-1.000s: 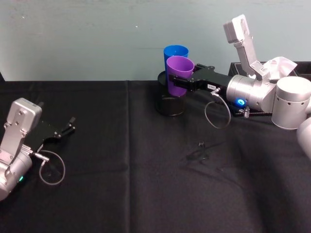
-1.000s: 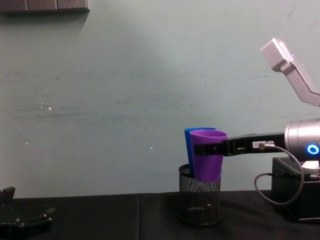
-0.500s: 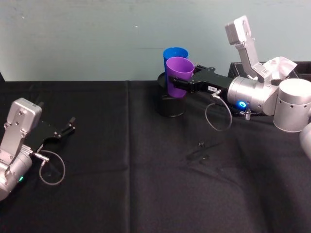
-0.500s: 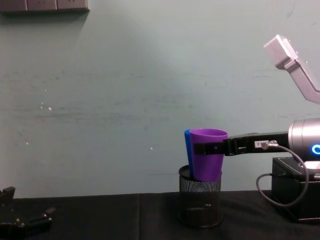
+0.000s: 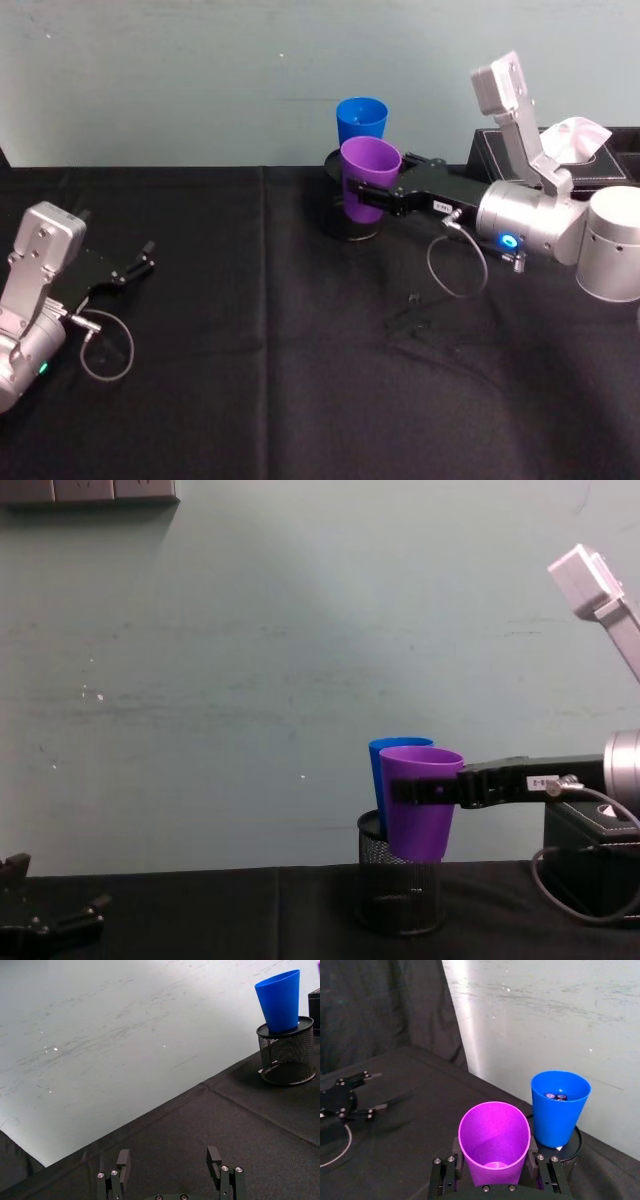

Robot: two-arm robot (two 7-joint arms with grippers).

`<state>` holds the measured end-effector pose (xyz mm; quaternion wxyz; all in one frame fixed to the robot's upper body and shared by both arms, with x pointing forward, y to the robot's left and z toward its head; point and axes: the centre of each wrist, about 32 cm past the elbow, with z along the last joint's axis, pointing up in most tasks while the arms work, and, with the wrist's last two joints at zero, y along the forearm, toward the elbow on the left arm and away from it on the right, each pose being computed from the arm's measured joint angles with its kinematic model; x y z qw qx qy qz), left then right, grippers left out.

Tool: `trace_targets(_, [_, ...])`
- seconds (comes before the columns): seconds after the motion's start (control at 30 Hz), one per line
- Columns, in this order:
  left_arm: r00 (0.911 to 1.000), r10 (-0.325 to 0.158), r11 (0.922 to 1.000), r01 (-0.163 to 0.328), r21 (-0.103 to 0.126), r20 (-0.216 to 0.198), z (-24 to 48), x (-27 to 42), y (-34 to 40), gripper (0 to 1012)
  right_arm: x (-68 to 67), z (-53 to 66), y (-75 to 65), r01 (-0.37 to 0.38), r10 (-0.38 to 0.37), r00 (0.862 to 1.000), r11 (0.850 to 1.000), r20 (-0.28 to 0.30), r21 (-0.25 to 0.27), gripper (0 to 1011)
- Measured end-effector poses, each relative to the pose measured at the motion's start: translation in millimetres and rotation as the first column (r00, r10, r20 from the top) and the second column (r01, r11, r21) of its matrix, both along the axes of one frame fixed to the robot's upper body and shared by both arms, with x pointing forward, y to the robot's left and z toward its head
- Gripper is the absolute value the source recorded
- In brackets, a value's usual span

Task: Pick up one cup with a gripper and tap it against the other cup.

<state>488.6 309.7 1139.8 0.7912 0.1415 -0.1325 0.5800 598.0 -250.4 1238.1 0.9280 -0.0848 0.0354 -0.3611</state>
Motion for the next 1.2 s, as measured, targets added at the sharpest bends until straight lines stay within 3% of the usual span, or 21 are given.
trace_targets(0.7, [1.0000,0.000,1.0000,0.000,0.000,0.000,0.0,0.0,0.0,1000,-44.1,6.9,-3.9,-0.039,0.041,0.998,0.999,0.037,-0.032,726])
trace_targets(1.03, [1.0000,0.000,1.0000,0.000,0.000,0.000,0.0,0.0,0.0,1000,-64.4,2.9,-7.9,-0.042,0.044,0.998,0.998,0.033,-0.050,726])
trace_targets(1.2, [1.0000,0.000,1.0000,0.000,0.000,0.000,0.0,0.0,0.0,1000,-69.9,-4.6,-8.1,-0.042,0.043,0.999,0.997,0.025,-0.065,726])
